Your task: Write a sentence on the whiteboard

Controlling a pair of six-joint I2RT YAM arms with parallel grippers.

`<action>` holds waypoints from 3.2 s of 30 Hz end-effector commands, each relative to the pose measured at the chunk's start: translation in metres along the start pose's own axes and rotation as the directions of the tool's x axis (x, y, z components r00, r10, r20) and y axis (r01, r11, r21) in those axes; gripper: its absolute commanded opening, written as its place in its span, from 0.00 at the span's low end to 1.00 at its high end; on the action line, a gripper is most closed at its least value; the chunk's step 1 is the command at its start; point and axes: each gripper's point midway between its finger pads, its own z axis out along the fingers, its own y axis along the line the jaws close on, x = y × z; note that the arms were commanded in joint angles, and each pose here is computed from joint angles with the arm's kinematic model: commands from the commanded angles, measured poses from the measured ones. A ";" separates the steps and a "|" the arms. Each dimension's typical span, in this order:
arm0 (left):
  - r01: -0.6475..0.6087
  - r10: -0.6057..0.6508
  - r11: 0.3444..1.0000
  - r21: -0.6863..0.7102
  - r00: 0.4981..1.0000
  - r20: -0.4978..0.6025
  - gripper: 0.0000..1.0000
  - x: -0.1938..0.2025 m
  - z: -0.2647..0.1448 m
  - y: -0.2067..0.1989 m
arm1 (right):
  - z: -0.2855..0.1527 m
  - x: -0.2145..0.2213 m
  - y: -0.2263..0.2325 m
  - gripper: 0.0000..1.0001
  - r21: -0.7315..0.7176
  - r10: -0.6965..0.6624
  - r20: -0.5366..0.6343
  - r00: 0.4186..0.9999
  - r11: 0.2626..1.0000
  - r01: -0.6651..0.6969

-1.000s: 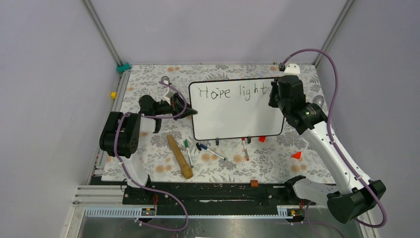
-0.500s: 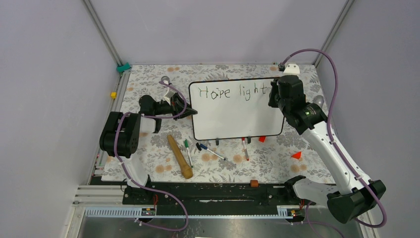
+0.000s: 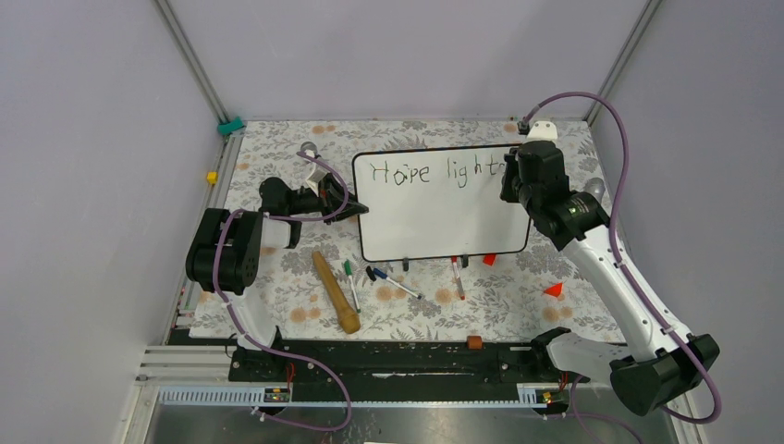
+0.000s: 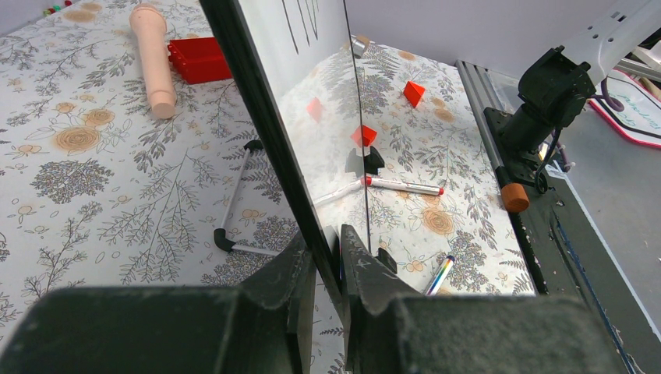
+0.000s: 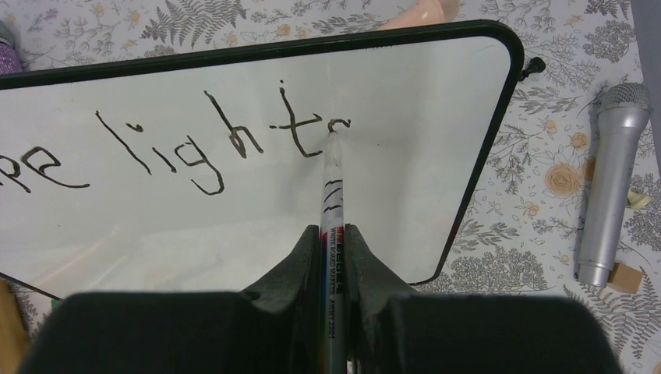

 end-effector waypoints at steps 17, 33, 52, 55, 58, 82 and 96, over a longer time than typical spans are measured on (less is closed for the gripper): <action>-0.211 0.211 0.977 0.044 0.977 0.002 0.00 -0.006 0.000 -0.004 | 0.000 -0.003 -0.015 0.00 0.079 -0.007 0.004 1.000 0.997 0.007; -0.210 0.210 0.977 0.042 0.978 0.003 0.00 -0.006 0.000 -0.003 | 0.002 0.009 -0.009 0.00 0.041 -0.042 -0.060 0.997 0.998 0.044; -0.212 0.212 0.976 0.045 0.977 0.002 0.00 -0.006 0.000 -0.003 | -0.035 -0.007 0.016 0.00 -0.140 0.032 -0.023 0.999 0.990 -0.035; -0.212 0.212 0.976 0.044 0.977 0.002 0.00 -0.006 0.000 -0.004 | -0.045 -0.004 0.012 0.00 -0.144 0.031 -0.022 0.999 0.989 -0.034; -0.212 0.212 0.976 0.043 0.977 0.002 0.00 -0.006 0.000 -0.004 | -0.053 -0.003 0.011 0.00 -0.159 0.030 -0.016 0.999 0.987 -0.032; -0.219 0.219 0.975 0.024 0.976 0.009 0.00 -0.007 0.000 -0.003 | -0.059 0.059 0.211 0.00 -0.331 -0.217 0.164 0.962 0.907 0.261; -0.215 0.216 0.976 -0.027 0.976 0.023 0.00 -0.008 -0.004 0.002 | -0.058 0.090 0.244 0.00 -0.400 -0.178 0.145 0.973 0.889 0.222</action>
